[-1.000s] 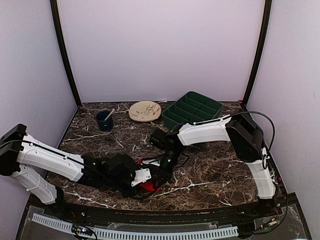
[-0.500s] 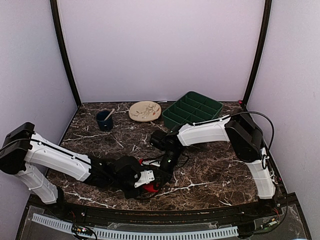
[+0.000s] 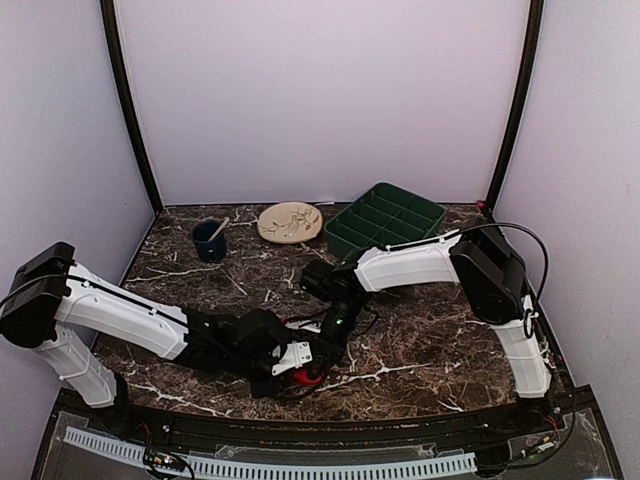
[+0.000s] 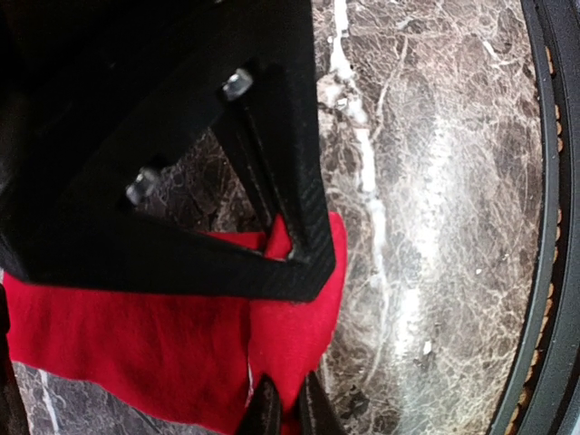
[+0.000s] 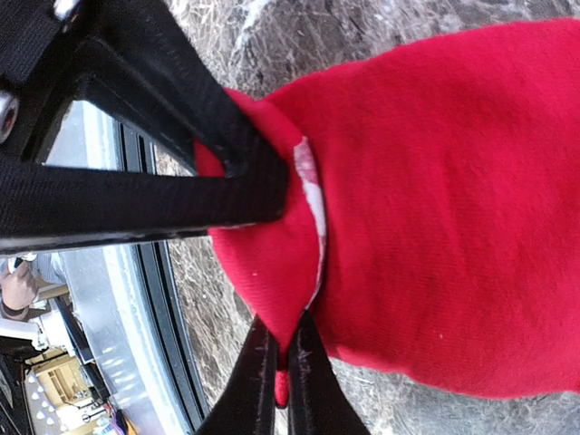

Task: Roll the socks
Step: Roll the sock at the center of the board.

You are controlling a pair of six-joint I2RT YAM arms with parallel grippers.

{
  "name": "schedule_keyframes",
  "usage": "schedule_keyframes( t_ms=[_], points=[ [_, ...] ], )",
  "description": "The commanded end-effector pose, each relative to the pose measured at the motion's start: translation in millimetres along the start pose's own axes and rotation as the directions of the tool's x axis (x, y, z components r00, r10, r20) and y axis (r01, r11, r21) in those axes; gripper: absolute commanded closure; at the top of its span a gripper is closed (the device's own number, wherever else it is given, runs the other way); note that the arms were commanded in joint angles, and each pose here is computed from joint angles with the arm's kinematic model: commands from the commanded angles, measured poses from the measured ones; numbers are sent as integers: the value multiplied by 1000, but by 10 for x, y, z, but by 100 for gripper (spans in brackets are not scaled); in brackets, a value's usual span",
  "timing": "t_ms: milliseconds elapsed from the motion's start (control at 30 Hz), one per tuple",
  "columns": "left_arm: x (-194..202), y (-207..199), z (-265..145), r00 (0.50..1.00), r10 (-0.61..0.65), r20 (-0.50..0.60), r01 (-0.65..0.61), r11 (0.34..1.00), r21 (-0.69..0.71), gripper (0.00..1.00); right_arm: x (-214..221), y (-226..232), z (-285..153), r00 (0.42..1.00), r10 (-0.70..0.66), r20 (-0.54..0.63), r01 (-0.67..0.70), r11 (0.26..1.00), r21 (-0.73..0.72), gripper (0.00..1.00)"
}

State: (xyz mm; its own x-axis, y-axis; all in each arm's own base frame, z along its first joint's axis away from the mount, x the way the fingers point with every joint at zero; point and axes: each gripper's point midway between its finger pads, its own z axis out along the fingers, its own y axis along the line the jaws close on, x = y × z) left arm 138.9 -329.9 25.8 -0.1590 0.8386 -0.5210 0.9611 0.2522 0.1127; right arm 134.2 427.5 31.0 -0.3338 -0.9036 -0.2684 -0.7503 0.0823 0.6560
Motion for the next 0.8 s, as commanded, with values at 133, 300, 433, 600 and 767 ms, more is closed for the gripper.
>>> schedule_keyframes(
  t_ms=[133, 300, 433, 600, 767],
  points=[
    [6, -34, -32, 997, -73, -19, 74, 993, 95, 95, -12, -63, -76, 999, 13, 33, -13, 1000, 0, 77],
    [-3, -15, -61, 994, -104, -15, 105, 986, 133, 94, -31, -86, -179, 996, 21, 85, -20, 1000, -8, 68],
    [-15, -4, -78, 993, -119, -17, 120, 980, 160, 94, -77, -107, -310, 987, 23, 156, -18, 999, -30, 64],
    [-7, -20, -90, 994, -103, -47, 110, 975, 193, 93, -54, -173, -409, 975, 55, 217, -42, 997, -63, 62],
    [-2, -32, -114, 994, -97, -50, 106, 971, 216, 93, -26, -285, -466, 961, 85, 262, -70, 995, -66, 61]
  ],
)
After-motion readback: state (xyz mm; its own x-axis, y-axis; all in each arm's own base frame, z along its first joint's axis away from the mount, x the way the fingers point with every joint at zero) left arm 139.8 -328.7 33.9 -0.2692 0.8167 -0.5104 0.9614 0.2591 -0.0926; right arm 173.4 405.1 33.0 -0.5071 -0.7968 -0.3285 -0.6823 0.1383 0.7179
